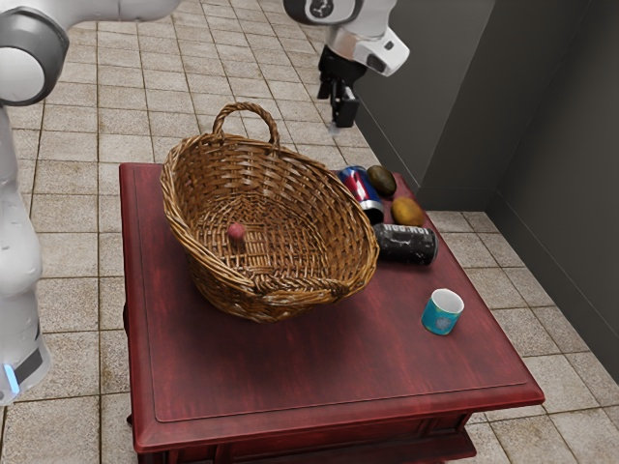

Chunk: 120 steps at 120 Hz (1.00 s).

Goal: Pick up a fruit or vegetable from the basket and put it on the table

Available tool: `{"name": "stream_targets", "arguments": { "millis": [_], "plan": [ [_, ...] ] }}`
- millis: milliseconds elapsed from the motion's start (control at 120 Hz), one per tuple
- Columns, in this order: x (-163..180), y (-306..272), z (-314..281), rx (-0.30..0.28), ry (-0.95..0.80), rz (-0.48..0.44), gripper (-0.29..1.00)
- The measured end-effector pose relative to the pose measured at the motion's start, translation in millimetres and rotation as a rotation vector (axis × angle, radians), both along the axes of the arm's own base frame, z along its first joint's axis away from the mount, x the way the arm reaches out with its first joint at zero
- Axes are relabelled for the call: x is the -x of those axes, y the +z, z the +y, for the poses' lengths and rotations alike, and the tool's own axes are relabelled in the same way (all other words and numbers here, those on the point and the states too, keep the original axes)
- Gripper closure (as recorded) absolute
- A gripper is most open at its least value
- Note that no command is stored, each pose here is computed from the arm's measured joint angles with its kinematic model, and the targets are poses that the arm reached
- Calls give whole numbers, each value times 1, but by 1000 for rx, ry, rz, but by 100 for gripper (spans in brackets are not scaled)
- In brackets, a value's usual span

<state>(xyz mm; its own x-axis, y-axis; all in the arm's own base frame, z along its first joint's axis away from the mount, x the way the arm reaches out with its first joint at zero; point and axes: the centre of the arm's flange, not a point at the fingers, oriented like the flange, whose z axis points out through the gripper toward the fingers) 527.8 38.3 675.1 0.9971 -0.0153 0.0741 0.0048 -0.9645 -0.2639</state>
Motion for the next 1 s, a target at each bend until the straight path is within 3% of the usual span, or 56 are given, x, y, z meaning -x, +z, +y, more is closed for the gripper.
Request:
{"name": "stream_targets", "arguments": {
  "millis": [267, 383, 500, 667, 858, 1000],
  "plan": [
    [-4, -4, -15, 12, -21, -7, 0],
    [0, -44, -59, 67, -81, 55, 0],
    [23, -88, -86, 132, -85, 125, 0],
    [75, -119, -87, 170, -18, 163, 0],
    [128, -134, -95, 192, 43, 146, 0],
    [140, -138, -95, 206, 81, 135, 0]
  ]
}}
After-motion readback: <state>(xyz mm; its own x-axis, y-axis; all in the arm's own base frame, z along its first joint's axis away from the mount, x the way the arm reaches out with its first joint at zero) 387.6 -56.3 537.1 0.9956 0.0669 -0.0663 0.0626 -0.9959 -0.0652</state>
